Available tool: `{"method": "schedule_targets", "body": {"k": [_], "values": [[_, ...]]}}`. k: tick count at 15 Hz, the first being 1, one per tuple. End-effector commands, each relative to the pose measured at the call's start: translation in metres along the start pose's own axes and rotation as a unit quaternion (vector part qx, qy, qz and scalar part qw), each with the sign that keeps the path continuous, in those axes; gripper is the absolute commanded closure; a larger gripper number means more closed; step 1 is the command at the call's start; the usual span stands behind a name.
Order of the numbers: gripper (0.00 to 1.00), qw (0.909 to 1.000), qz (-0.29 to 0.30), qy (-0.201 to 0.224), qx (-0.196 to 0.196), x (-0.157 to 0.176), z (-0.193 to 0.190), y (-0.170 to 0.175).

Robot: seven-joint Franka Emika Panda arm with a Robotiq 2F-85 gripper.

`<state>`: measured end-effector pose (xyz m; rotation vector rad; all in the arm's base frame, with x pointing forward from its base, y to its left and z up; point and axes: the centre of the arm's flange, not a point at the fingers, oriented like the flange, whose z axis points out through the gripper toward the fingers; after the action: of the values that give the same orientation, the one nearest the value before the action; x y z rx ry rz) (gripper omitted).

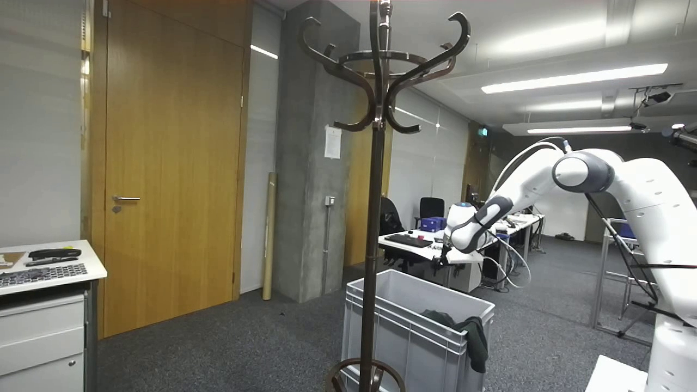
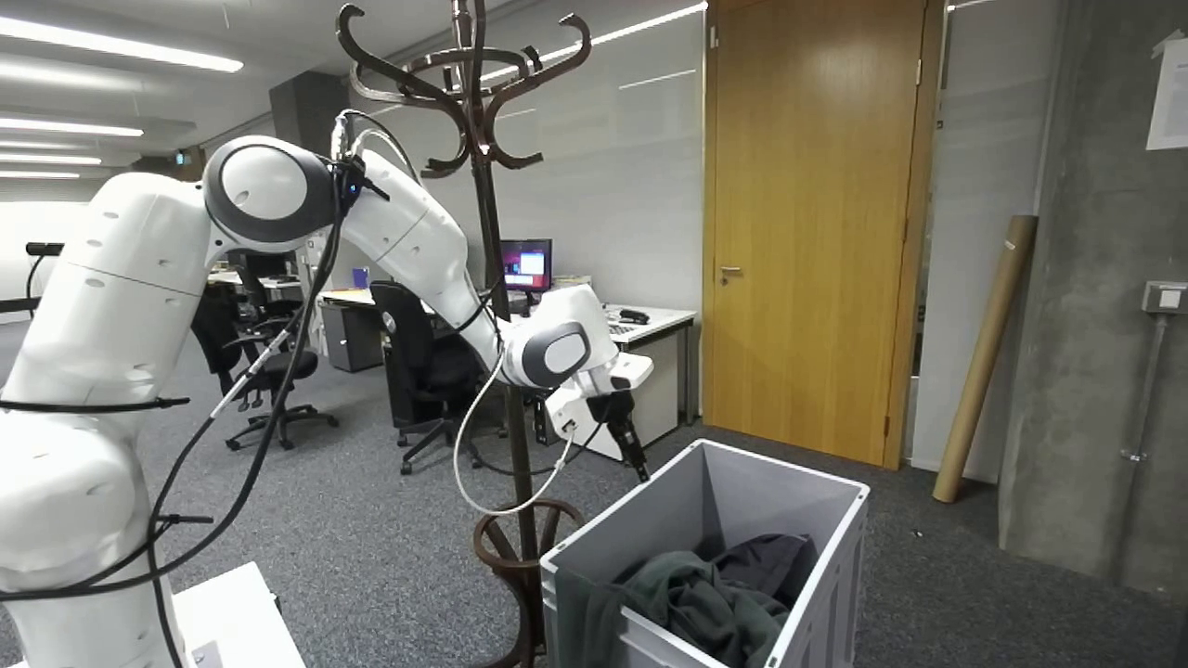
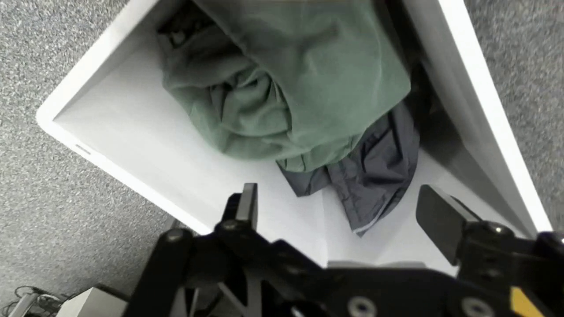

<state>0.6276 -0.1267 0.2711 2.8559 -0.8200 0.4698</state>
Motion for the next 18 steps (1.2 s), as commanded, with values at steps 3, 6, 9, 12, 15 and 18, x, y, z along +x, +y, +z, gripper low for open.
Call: {"method": "schedule_targets", "body": {"k": [3, 6, 9, 12, 15, 18], "values": [[0.00, 0.9960, -0.065, -0.059, -0.020, -0.080, 0.011, 0.013], [0.00, 0.9920, -0.089, -0.082, -0.038, -0.094, 0.013, 0.028], [0.00, 0.9768, -0.171, -0.111, -0.068, -0.113, 0.020, 0.046], [0.00, 0.9556, -0.246, -0.128, -0.100, -0.127, 0.031, 0.061], [0.00, 0.9300, -0.323, -0.133, -0.115, -0.131, 0.042, 0.069], [0.00, 0.8992, -0.399, -0.138, -0.116, -0.126, 0.048, 0.066]]}}
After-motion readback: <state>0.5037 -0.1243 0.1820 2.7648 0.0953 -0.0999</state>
